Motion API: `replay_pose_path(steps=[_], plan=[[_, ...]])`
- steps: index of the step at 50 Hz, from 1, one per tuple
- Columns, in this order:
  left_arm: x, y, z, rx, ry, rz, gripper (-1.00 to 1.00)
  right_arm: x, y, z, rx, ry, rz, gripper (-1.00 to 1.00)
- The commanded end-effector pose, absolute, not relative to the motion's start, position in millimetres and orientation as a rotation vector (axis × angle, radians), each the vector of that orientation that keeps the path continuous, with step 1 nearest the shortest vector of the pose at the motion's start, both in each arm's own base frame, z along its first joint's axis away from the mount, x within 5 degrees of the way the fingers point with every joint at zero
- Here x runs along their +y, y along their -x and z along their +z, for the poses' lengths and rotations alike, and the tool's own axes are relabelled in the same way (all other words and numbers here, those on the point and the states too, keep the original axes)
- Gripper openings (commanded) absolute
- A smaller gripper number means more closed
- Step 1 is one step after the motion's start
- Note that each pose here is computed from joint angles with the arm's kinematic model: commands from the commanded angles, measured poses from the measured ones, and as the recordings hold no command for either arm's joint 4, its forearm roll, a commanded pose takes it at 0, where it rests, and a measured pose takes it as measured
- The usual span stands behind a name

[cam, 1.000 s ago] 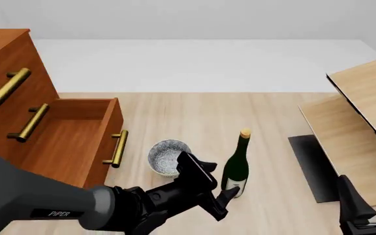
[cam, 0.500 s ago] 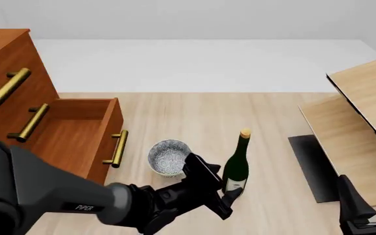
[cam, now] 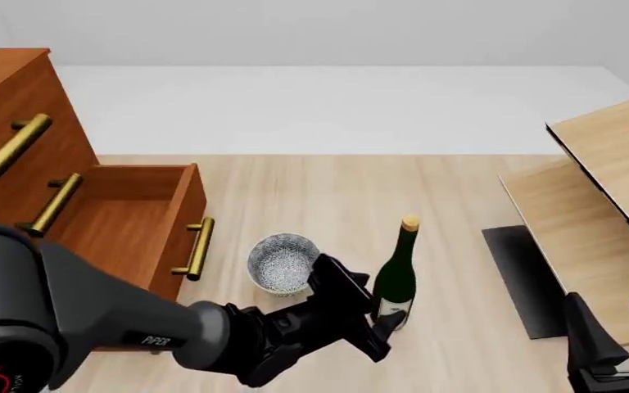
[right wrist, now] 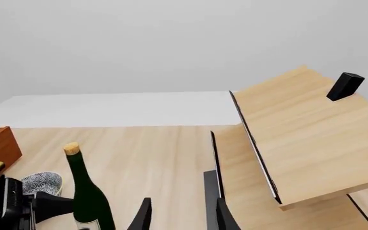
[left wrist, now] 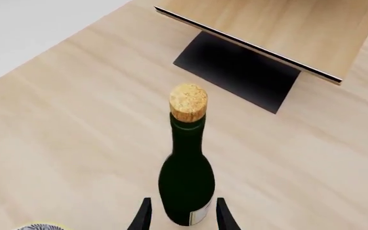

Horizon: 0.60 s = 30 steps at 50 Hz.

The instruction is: Put the wine bottle in the bottom drawer of the cabinet.

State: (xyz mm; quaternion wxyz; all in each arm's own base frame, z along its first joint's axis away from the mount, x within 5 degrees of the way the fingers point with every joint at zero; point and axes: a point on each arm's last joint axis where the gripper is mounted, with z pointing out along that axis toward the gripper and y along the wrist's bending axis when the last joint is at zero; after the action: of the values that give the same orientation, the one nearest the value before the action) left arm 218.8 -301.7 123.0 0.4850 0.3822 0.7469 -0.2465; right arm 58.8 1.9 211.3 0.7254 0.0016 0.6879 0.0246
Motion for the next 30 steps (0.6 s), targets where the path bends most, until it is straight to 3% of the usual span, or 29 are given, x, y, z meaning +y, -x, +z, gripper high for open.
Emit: replay_pose_path(steps=[1,30], plan=[[-305.5,-223.9,119.5,1.829,-0.928,-0.596,1.0,1.8,-59.2,211.2,1.52,-0.003,0.054,1.0],[-312.8,-226.1,112.9,1.821,-0.959,-0.581,1.0,2.2,-60.0,211.2,1.523,0.0,0.058,1.0]])
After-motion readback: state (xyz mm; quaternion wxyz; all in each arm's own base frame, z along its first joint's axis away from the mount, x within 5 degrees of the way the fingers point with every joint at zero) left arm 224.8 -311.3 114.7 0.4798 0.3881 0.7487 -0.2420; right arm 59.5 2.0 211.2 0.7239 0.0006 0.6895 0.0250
